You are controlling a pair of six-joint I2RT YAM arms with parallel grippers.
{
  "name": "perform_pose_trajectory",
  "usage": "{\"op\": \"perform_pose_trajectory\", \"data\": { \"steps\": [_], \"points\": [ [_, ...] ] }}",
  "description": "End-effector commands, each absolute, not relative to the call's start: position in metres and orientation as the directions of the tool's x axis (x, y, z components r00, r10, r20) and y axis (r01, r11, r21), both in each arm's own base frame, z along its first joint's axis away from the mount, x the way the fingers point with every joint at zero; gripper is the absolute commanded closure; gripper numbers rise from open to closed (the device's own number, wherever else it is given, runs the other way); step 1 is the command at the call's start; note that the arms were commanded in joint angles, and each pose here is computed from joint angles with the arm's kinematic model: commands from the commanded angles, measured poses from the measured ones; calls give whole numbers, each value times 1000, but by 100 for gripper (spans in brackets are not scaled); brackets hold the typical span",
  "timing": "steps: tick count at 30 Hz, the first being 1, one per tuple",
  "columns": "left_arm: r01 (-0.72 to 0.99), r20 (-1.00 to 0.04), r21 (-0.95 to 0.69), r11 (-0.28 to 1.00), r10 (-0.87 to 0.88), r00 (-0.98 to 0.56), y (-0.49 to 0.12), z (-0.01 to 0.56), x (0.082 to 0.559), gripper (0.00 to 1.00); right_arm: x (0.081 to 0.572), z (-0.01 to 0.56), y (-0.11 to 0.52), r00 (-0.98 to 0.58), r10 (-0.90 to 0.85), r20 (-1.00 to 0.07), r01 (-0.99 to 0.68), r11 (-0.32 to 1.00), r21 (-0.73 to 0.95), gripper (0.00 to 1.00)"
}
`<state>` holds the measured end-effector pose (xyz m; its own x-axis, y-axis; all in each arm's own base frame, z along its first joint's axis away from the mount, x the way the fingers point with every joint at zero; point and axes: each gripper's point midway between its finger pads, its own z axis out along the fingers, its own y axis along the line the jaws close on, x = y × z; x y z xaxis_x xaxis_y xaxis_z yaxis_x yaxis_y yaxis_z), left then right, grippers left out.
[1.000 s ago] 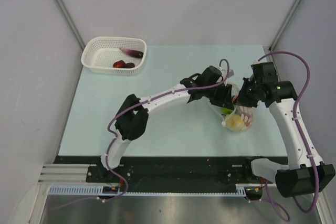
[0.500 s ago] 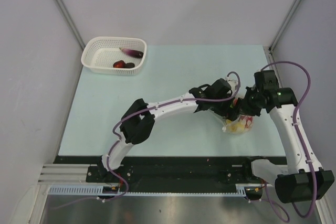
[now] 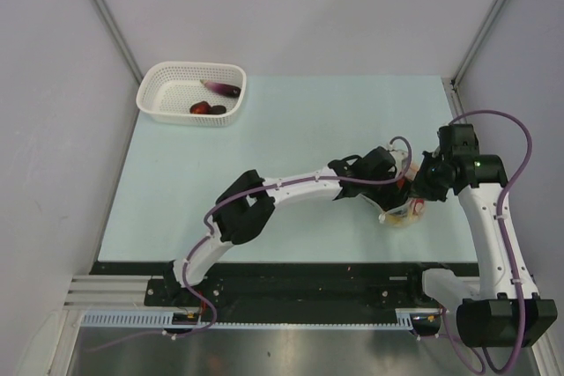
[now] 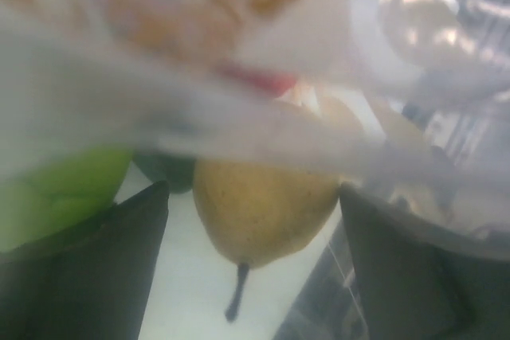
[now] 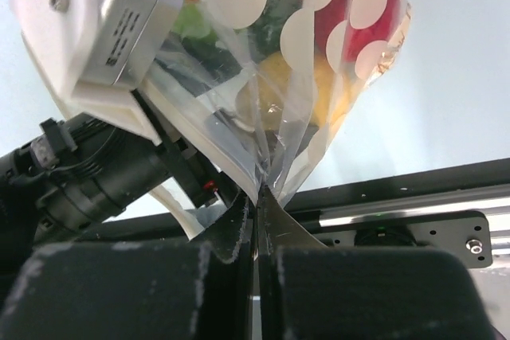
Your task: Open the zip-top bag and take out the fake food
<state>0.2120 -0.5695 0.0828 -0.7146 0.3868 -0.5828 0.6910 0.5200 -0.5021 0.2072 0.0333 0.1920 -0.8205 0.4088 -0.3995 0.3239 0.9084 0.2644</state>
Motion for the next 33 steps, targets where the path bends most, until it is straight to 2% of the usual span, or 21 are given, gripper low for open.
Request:
{"op": "perform_pose_trajectory", "data": {
  "steps": [1, 3, 5, 6, 8, 9, 11, 12, 13, 17, 28, 33],
  "points": [
    [686, -576, -549, 478, 378, -725, -584, 82, 201, 9, 205, 195, 37, -824, 387, -413, 289, 915, 281, 100],
    [678, -563, -560, 477, 382, -733, -585, 76, 197, 11, 205, 194, 31, -816, 404, -414, 311, 910, 276, 100],
    [685, -570, -559, 467, 383, -727, -585, 79, 198, 24, 204, 194, 30, -816, 403, -414, 310, 910, 274, 100],
    [691, -575, -555, 464, 385, -721, -585, 82, 198, 36, 204, 194, 30, -817, 401, -413, 310, 911, 272, 100],
    [711, -603, -535, 456, 383, -700, -583, 95, 203, 47, 204, 195, 29, -814, 404, -417, 311, 910, 273, 100],
    [716, -607, -525, 460, 387, -694, -580, 99, 204, 59, 204, 195, 29, -815, 401, -418, 309, 912, 271, 100],
    [735, -634, -491, 467, 386, -670, -573, 110, 213, 68, 204, 196, 27, -810, 401, -427, 310, 912, 268, 100],
    [743, -649, -479, 468, 382, -658, -568, 124, 214, 77, 204, 196, 26, -808, 398, -433, 309, 914, 264, 100],
    [756, -665, -454, 472, 385, -640, -563, 130, 217, 79, 204, 197, 25, -807, 397, -438, 309, 915, 260, 100],
    [779, -709, -394, 488, 378, -595, -543, 162, 227, 99, 207, 198, 22, -798, 394, -457, 309, 917, 250, 100],
    [812, -759, -354, 463, 364, -539, -505, 231, 228, 100, 218, 198, 14, -781, 380, -495, 310, 925, 222, 100],
    [778, -804, -374, 505, 242, -543, -463, 282, 264, 100, 225, 195, 14, -786, 381, -487, 308, 924, 225, 100]
  ]
}}
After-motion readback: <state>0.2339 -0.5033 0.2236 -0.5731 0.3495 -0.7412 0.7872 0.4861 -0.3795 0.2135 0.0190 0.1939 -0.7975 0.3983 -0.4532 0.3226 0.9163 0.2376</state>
